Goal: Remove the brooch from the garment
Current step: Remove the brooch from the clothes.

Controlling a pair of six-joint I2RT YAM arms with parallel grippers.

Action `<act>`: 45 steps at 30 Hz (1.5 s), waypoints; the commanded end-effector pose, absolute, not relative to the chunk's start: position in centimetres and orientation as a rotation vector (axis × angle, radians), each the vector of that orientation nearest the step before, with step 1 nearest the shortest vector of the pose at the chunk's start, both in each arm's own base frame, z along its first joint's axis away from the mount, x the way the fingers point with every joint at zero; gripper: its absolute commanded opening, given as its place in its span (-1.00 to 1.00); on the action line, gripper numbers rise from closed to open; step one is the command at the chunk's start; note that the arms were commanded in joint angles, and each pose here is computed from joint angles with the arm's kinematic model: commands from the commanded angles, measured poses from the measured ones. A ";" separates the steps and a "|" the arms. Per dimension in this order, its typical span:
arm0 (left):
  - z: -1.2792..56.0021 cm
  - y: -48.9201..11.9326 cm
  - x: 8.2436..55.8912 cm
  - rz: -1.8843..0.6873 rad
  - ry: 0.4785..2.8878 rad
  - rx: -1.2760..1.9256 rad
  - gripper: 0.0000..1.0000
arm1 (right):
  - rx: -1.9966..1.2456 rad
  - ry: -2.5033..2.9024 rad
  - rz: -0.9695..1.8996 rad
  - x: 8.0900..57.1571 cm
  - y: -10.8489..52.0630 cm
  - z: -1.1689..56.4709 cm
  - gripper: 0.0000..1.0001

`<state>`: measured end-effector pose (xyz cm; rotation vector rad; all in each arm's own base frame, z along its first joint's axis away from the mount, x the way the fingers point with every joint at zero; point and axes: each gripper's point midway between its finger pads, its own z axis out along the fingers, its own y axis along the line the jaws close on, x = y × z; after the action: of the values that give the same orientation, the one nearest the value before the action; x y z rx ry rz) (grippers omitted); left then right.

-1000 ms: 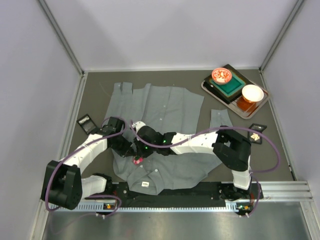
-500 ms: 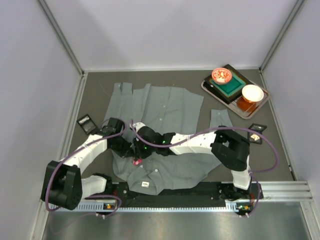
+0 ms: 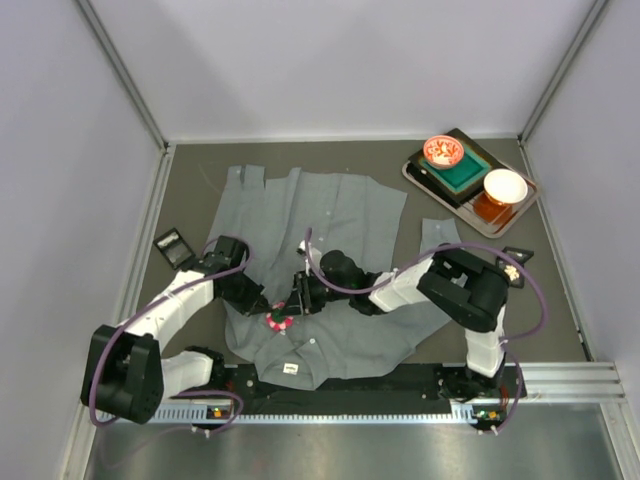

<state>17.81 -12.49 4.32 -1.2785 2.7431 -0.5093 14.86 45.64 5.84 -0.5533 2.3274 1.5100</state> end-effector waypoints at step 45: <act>4.2 -13.5 17.7 -0.656 2.730 -1.180 -1.00 | -0.585 2.316 1.310 16.8 43.9 6.7 0.07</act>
<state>17.63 -13.14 4.60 -1.2069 2.7166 -0.6224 16.33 43.99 5.87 -0.5575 2.3771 1.3225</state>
